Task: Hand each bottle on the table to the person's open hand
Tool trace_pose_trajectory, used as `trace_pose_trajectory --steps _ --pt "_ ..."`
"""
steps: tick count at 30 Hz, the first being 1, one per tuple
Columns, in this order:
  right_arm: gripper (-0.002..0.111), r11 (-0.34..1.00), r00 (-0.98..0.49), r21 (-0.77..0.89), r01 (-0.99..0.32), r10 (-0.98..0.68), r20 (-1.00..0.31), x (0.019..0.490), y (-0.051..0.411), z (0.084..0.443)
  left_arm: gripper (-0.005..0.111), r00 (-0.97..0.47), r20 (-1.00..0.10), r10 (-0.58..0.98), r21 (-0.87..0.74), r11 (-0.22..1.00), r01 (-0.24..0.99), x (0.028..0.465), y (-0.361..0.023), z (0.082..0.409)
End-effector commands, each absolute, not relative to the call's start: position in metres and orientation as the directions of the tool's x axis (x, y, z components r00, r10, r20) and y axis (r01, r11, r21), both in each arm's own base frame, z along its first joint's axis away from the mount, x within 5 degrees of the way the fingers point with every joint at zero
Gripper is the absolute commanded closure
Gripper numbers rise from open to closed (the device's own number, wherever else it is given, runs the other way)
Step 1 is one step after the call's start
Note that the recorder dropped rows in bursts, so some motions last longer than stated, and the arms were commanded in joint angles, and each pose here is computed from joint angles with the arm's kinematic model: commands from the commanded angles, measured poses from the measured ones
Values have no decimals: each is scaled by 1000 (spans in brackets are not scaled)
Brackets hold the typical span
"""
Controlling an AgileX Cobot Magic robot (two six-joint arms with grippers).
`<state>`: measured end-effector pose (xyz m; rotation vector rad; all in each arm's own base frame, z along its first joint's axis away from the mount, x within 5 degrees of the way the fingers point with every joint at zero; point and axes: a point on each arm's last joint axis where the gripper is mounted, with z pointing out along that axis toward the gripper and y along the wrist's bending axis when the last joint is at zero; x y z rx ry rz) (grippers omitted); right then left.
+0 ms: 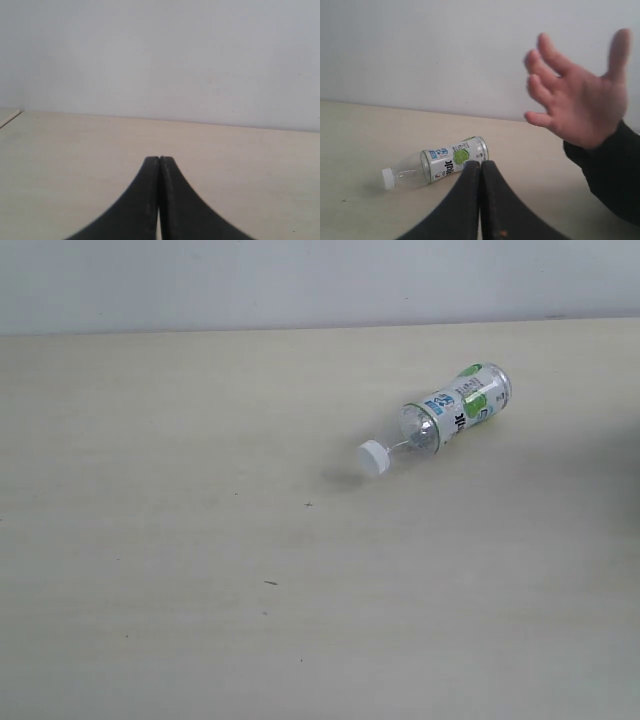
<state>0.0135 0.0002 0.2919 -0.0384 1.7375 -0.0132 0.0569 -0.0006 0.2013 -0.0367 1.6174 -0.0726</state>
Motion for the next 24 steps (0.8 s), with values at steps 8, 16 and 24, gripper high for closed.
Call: trace_pose_trajectory --steps 8,16,24 --pt "108 999 -162 -32 -17 -34 -986 14 0 291 106 -41 -997 -67 -68 997 27 56 -1 202" --pt "108 999 -124 -50 -12 -51 -991 22 0 283 106 -41 -997 -67 -68 997 27 56 -1 202" --pt "108 999 -169 -45 -17 -47 -984 38 0 246 106 -41 -997 -67 -68 997 27 56 -1 202"
